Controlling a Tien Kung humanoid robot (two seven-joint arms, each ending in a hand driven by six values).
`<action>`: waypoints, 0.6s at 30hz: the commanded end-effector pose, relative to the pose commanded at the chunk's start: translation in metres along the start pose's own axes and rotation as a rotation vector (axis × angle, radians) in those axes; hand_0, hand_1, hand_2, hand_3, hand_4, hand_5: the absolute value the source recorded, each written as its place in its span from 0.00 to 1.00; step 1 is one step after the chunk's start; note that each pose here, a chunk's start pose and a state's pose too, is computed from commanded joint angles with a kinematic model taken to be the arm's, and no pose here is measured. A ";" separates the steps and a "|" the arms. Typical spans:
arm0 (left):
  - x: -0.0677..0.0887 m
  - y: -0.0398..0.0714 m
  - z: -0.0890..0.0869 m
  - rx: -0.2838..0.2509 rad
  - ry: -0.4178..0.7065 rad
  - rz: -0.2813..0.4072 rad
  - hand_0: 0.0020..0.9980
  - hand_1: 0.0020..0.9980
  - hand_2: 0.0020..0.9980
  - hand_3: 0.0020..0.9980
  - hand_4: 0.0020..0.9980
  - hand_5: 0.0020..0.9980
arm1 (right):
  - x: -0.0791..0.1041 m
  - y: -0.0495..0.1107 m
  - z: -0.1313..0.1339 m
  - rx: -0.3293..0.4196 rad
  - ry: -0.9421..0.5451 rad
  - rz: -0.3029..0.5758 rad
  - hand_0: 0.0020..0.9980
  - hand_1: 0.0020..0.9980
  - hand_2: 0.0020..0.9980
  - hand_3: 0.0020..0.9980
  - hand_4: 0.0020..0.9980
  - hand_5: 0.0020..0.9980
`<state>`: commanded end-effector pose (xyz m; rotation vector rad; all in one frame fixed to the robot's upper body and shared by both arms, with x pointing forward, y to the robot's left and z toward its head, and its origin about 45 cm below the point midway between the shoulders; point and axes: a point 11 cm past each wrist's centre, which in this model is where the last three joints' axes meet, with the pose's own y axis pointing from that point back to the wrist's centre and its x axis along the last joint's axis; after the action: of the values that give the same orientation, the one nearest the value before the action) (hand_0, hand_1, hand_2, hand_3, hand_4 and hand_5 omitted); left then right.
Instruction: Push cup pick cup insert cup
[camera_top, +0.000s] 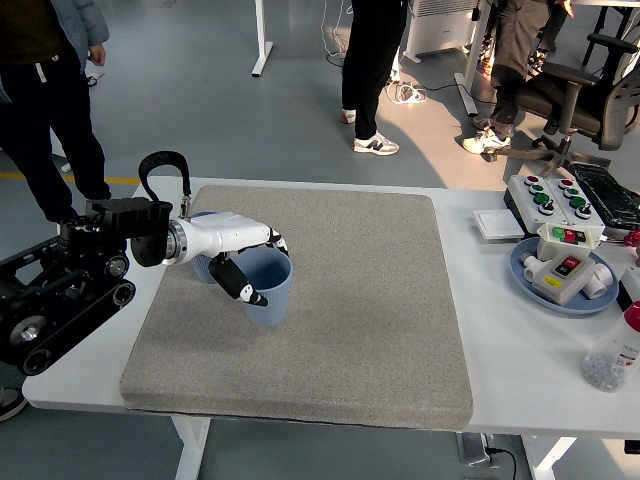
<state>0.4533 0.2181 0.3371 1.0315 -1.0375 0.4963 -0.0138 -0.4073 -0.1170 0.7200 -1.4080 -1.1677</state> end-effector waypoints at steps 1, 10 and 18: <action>0.014 0.010 -0.003 -0.004 0.015 0.028 0.53 0.51 0.48 0.47 0.55 0.03 | 0.000 0.000 0.000 -0.001 0.001 0.001 0.53 0.55 0.63 0.71 0.33 0.87; 0.069 0.039 -0.037 0.083 0.057 0.161 0.53 0.51 0.48 0.48 0.54 0.03 | 0.002 -0.001 0.003 -0.008 0.015 0.007 0.53 0.55 0.63 0.71 0.33 0.88; 0.069 0.028 -0.071 0.167 0.093 0.202 0.52 0.51 0.49 0.48 0.54 0.05 | 0.003 0.000 0.000 -0.005 0.023 0.011 0.53 0.55 0.63 0.71 0.33 0.88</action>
<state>0.4972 0.2856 0.4018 1.0442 -1.0350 0.7997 -0.0148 -0.4100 -0.1160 0.7191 -1.3879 -1.1513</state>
